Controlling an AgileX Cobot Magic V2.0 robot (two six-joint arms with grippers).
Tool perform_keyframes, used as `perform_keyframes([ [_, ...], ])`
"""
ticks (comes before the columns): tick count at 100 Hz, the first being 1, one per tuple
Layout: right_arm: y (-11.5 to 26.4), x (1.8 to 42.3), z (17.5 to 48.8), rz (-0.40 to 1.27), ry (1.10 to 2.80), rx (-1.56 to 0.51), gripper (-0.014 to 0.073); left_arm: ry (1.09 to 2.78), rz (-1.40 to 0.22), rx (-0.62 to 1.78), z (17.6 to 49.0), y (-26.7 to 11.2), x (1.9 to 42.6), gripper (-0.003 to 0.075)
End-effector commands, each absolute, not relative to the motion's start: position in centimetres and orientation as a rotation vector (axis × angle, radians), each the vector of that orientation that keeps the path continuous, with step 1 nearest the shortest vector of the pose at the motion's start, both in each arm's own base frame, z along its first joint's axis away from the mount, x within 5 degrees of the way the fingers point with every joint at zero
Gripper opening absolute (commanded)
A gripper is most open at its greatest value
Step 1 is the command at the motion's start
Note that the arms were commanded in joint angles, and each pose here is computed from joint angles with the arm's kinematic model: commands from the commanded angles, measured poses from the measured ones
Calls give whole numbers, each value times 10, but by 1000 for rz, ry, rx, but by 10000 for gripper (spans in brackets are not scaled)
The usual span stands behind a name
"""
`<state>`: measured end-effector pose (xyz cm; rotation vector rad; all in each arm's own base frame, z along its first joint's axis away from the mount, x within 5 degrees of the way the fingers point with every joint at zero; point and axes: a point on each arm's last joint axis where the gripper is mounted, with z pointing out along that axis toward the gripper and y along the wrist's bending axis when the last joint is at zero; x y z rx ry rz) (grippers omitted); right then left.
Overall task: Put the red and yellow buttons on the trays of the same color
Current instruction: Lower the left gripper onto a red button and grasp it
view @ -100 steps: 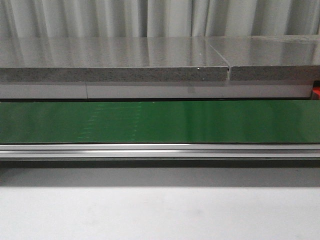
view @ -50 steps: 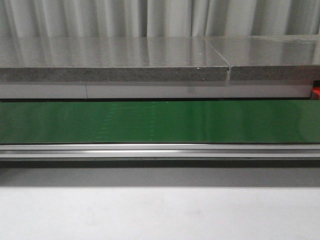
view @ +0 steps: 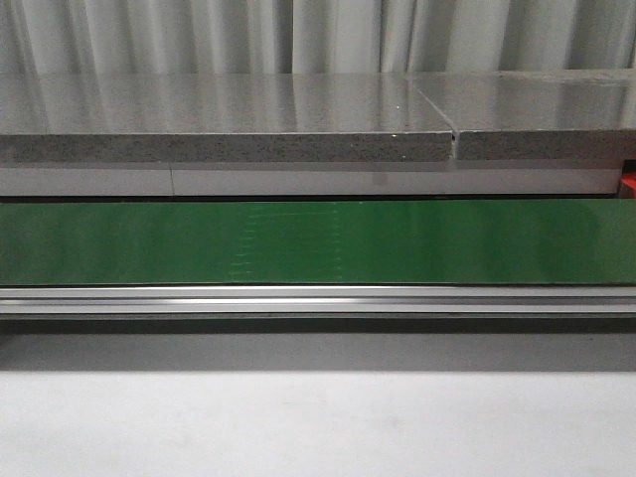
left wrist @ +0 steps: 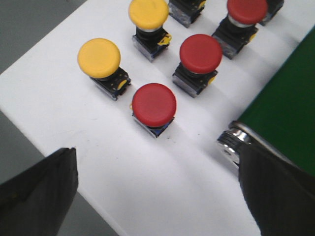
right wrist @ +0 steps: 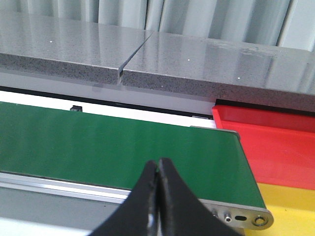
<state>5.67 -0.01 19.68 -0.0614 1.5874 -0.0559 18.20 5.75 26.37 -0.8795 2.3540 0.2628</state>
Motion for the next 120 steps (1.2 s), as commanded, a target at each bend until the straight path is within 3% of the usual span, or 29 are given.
perform_keyframes([
  [1,1,55,208,-52,1484,-63,-67,2306,261,-865,271,67,191,652],
  [25,1,55,208,-52,1484,-63,-67,2373,317,-917,247,92,205,652],
  [42,1,55,208,-52,1484,-63,-67,2434,258,-915,232,97,222,652],
  [76,1,55,208,-52,1484,-63,-67,2498,262,-899,224,107,252,652],
  [120,1,55,208,-52,1484,-63,-67,2512,285,-925,219,114,251,652],
])
